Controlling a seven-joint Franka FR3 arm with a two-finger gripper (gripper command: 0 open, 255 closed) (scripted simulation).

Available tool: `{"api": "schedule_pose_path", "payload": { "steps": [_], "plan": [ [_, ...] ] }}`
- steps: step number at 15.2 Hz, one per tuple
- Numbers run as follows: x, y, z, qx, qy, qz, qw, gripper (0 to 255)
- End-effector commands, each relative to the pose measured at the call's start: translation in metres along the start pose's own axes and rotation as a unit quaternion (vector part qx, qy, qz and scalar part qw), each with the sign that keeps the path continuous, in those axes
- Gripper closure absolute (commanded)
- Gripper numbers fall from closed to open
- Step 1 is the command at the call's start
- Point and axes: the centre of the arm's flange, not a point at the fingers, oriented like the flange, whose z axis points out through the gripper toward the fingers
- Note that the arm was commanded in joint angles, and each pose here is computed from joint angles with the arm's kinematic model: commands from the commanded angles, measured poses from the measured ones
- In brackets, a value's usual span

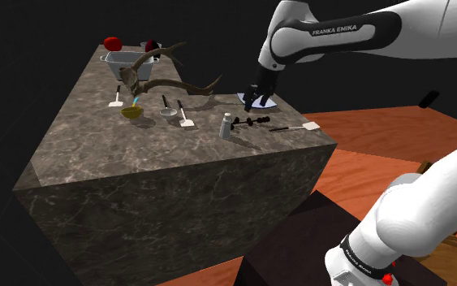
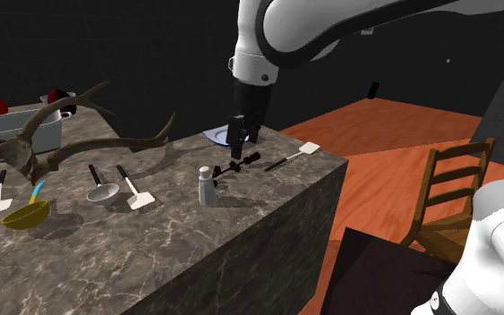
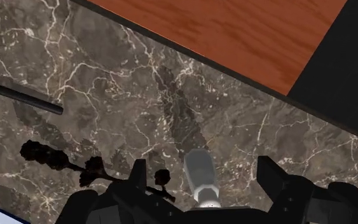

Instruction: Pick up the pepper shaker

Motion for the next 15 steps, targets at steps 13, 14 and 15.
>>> {"api": "schedule_pose_path", "payload": {
  "steps": [13, 14, 15],
  "plan": [
    [0.094, -0.014, 0.085, 0.028, 0.002, 0.015, 0.9995, 0],
    [0.093, -0.014, 0.091, 0.028, 0.002, 0.015, 0.9995, 0],
    [0.092, -0.014, 0.096, 0.028, 0.002, 0.015, 0.9995, 0]
  ]
}}
